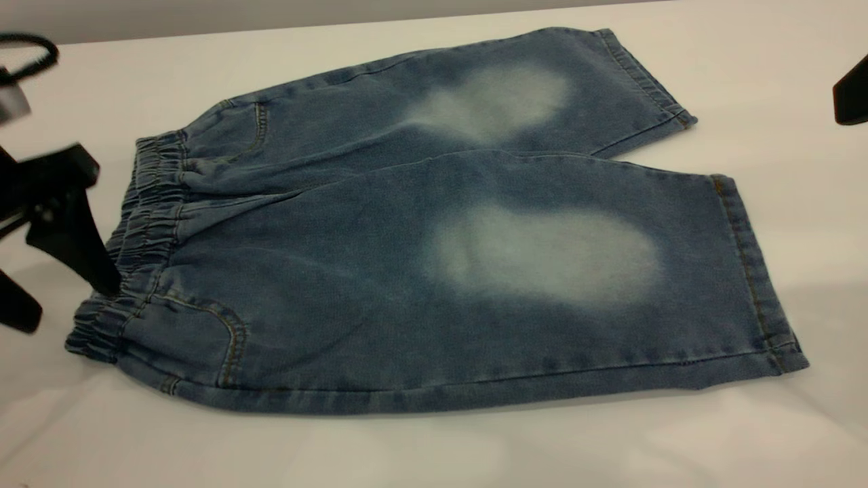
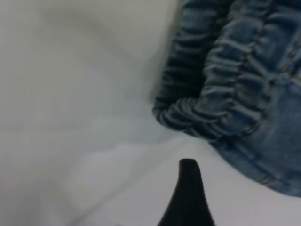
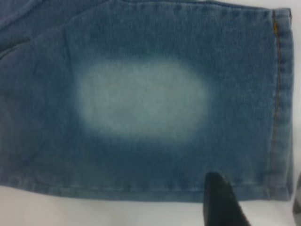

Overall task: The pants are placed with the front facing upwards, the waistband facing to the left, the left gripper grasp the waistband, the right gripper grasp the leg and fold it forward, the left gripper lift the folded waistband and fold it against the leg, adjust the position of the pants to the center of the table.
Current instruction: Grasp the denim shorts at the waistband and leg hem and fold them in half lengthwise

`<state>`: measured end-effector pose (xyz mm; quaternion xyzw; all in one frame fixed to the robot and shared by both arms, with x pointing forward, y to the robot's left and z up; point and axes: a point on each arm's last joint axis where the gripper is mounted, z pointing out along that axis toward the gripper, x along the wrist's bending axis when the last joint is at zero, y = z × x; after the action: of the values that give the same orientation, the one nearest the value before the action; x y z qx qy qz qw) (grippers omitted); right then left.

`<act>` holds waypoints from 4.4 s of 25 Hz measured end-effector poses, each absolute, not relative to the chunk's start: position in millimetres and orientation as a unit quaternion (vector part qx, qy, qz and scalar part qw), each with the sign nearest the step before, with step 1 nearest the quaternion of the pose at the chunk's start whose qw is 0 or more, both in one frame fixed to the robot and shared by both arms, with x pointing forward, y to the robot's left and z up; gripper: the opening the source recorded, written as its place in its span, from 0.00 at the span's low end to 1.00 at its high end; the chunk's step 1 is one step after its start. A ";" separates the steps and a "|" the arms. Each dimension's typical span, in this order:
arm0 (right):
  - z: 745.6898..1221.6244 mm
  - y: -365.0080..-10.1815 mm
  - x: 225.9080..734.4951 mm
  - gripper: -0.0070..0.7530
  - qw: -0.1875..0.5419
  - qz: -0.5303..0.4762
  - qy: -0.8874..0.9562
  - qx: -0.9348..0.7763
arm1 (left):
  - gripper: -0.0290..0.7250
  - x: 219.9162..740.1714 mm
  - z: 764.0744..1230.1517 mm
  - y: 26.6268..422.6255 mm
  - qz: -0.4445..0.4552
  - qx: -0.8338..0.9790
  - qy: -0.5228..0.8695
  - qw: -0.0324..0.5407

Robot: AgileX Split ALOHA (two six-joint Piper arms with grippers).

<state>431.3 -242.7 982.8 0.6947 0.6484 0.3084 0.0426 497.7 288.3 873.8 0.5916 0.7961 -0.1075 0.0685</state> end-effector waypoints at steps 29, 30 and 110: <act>983.0 -243.0 431.6 0.37 0.047 0.310 0.650 0.692 | 0.73 512.8 831.9 291.3 -0.105 0.540 0.834 0.046; 983.0 -243.0 431.6 0.37 0.047 0.310 0.650 0.693 | 0.73 515.7 833.3 290.7 -0.106 0.540 0.833 0.052; 821.0 -256.6 445.0 0.68 -0.217 0.135 0.569 0.782 | 0.23 526.7 868.5 281.7 -0.097 0.602 0.779 0.146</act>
<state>445.0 -256.6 821.0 0.7821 0.5685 0.1347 -0.2169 526.7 281.7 868.5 0.6021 0.7789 -0.0974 0.1463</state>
